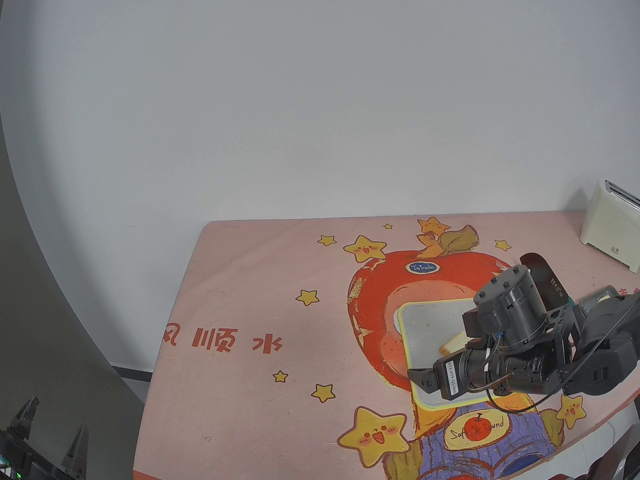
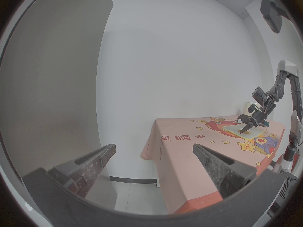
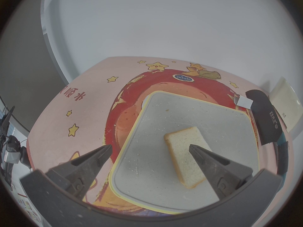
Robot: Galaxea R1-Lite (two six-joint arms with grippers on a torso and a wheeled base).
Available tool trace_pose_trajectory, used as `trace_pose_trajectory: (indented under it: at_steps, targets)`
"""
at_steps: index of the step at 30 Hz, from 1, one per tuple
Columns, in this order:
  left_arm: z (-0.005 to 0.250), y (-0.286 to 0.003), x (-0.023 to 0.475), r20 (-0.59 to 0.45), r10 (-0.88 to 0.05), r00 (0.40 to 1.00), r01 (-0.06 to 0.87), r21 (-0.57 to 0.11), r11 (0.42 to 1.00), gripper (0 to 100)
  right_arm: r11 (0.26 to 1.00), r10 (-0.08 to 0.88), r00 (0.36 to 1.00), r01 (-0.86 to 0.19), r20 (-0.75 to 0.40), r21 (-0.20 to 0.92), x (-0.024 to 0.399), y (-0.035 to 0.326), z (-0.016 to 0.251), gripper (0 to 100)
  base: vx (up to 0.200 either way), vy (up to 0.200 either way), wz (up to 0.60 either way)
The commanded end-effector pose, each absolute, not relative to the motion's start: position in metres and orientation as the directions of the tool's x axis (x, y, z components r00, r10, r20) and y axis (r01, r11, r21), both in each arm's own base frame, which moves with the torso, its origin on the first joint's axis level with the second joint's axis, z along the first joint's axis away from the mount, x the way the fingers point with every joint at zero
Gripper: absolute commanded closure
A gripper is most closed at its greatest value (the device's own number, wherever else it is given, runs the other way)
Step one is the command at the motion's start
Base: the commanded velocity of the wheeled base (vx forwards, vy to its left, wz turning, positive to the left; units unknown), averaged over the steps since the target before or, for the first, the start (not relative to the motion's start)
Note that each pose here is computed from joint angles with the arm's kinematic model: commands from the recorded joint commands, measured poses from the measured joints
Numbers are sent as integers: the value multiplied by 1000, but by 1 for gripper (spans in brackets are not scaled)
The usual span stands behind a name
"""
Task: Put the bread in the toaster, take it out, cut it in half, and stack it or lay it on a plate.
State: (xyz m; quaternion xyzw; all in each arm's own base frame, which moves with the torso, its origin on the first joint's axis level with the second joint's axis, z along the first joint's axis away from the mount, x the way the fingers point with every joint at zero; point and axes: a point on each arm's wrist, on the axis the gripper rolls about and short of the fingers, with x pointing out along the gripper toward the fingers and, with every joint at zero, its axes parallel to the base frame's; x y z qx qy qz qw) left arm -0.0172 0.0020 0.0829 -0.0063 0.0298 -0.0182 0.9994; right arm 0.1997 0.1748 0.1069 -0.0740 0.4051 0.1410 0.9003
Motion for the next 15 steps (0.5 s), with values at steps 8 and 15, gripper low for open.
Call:
trace_pose_trajectory:
  at_steps: [8, 15]
  targets:
    - [78, 2, -16, -77, -37, 996, 36, -14, 999, 0, 948, 176, 611, -315, -772, -33, 202, 178, 97, 0, 0, 0, 0]
    - [78, 2, -16, -77, -37, 996, 36, -14, 999, 0, 949, 173, 611, -312, -773, -34, 203, 177, 97, 0, 0, 0, 0]
